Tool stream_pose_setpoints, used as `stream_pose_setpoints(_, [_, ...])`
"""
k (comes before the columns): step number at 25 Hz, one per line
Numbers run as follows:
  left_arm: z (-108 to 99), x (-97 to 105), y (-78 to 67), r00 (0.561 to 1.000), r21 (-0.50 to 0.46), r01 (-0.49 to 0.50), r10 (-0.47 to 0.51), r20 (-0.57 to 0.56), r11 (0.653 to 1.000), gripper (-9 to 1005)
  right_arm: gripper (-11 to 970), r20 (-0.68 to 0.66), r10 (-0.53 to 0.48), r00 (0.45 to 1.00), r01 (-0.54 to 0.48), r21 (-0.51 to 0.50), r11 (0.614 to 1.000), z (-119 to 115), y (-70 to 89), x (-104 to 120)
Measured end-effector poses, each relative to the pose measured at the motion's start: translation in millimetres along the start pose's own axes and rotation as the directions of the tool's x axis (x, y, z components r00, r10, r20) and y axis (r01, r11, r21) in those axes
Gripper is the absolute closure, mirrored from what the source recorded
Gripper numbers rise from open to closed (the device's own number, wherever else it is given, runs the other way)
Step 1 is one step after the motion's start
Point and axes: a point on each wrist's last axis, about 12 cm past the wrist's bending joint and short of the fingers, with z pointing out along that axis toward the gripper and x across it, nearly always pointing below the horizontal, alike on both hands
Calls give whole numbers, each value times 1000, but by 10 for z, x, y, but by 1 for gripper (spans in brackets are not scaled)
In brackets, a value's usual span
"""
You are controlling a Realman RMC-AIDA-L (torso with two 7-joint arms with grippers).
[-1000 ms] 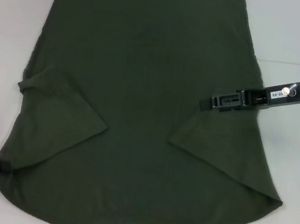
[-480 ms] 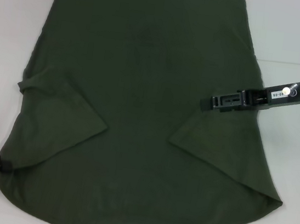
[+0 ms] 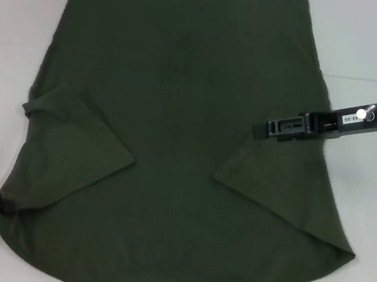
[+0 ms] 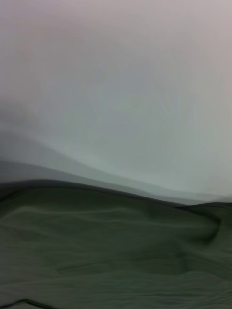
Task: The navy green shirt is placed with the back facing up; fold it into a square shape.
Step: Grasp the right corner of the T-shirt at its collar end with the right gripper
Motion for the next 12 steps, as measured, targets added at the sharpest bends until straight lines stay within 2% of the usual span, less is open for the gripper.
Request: stream_pose_setpoints(12, [15, -15, -19, 1000, 0, -5, 5, 2, 1000, 978, 74, 1, 9, 1000, -9, 7, 1000, -14, 0, -26])
